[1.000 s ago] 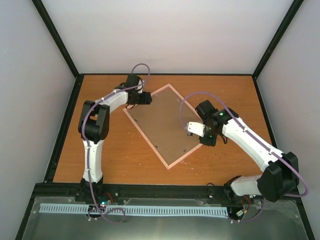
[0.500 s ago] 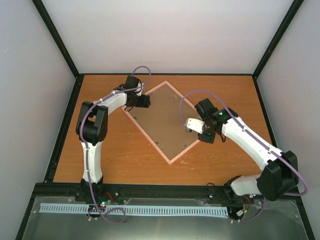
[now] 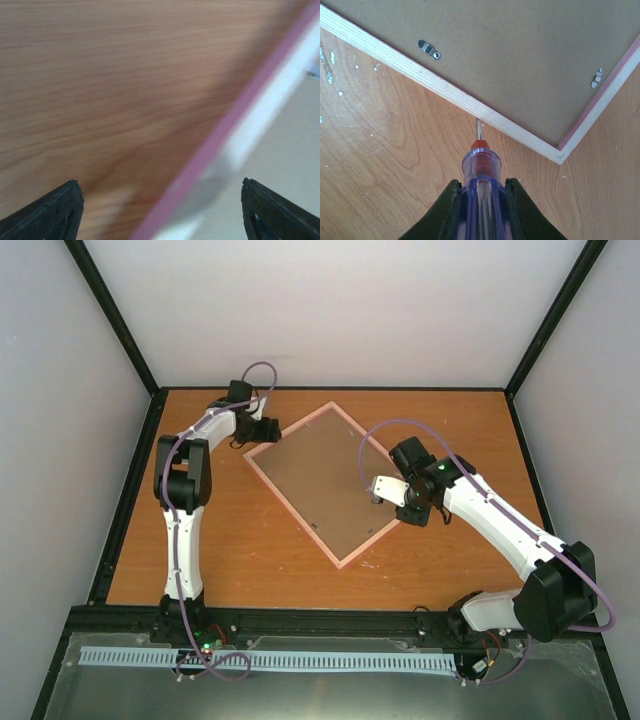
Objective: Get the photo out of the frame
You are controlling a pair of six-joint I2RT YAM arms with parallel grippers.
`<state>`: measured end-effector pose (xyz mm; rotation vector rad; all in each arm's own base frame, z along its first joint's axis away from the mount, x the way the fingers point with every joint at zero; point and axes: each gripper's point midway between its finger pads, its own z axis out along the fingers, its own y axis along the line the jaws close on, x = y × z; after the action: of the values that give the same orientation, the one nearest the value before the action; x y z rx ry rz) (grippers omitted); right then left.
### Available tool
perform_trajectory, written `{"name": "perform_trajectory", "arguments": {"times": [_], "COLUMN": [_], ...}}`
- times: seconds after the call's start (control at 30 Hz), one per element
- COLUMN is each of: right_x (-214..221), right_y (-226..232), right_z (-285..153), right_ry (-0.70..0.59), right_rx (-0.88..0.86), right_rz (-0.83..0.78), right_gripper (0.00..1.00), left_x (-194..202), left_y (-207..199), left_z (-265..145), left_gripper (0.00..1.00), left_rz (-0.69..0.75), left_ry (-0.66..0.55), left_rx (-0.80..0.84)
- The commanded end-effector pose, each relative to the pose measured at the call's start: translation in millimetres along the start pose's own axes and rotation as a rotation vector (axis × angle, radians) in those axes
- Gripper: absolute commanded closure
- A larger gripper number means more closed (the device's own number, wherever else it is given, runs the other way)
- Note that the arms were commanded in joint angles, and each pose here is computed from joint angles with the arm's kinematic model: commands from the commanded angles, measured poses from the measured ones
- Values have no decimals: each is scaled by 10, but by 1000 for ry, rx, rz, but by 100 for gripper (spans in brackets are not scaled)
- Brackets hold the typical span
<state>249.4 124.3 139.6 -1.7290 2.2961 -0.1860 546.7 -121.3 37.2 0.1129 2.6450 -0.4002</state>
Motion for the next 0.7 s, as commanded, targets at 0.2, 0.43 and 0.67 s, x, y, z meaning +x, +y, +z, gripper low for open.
{"name": "perform_trajectory", "arguments": {"times": [0.2,0.43,0.67], "right_x": [-182,-168,1], "right_y": [-180,-248,-308], "right_z": [-12,18,68], "right_ry": [-74,-75,-50], "right_rx": [60,68,92], "right_rz": [24,40,56], "right_gripper": [97,97,97], "left_x": [813,1561,2682], "left_y": [-371,-540,-837], "left_z": [-51,-580,-956], "left_gripper": [22,25,27], "left_rz": [0,-100,-157], "left_ry": [223,225,314], "left_rx": [197,170,59]}}
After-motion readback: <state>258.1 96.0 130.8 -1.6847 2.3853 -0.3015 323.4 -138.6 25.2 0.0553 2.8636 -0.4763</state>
